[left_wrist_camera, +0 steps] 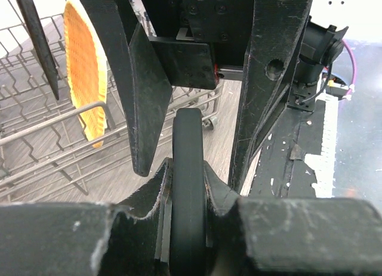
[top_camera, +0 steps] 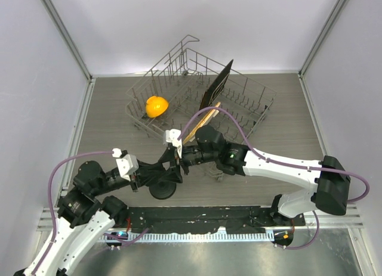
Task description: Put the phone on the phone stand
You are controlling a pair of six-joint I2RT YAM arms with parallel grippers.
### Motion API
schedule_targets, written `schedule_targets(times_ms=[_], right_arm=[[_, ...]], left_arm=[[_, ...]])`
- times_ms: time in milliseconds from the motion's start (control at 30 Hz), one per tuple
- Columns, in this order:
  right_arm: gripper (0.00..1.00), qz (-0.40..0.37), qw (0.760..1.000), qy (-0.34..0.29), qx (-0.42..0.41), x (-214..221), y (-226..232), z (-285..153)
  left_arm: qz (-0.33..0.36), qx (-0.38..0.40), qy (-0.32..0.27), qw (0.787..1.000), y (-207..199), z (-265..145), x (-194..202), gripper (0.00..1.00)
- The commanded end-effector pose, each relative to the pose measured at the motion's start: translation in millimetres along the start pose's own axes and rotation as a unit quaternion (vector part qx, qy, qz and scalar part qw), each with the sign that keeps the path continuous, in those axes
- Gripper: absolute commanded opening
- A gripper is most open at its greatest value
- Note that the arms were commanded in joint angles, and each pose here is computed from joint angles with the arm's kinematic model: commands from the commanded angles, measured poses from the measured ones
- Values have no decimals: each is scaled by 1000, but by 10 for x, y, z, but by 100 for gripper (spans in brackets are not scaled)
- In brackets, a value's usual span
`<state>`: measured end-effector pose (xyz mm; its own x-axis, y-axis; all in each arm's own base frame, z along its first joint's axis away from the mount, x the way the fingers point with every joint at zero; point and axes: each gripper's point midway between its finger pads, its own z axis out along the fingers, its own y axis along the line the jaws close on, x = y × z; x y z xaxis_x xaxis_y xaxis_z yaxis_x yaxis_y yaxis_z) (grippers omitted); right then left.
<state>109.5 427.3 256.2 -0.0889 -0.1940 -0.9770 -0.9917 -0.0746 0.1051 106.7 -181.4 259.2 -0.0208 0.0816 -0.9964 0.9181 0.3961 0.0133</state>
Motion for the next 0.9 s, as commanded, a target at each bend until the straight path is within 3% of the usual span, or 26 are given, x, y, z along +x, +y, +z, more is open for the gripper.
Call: schedule_targets(times_ms=[0,67,200,300,467,667,800,867], right_arm=[[68,-26,999,-30,-31,-145,81,22],[68,-24,999,-28,-36,-98,83,47],[68,-18,999,-32,-36,-65,59,98],[67,-16,998,-35,-41,-76,67,121],[61,-12,998,-35,-47,-74,89,120],[32,6,997,-46,-57,-146,155,81],[1,31,997,-57,-34,-223,103,79],[1,48,996,-80,4,-338,-8,55]], left_arm=[[39,21,-98,994,-84,-19,-583,1],[26,14,-102,994,-69,-25,-607,9],[-3,-5,-110,994,-40,-60,-640,48],[-24,-11,-112,993,-50,-94,-647,63],[-50,-27,-109,992,-73,-203,-693,75],[-100,-81,-90,988,-13,-377,-661,79],[-141,-131,-93,977,96,-469,-633,86],[-158,-154,-88,971,156,-501,-587,89]])
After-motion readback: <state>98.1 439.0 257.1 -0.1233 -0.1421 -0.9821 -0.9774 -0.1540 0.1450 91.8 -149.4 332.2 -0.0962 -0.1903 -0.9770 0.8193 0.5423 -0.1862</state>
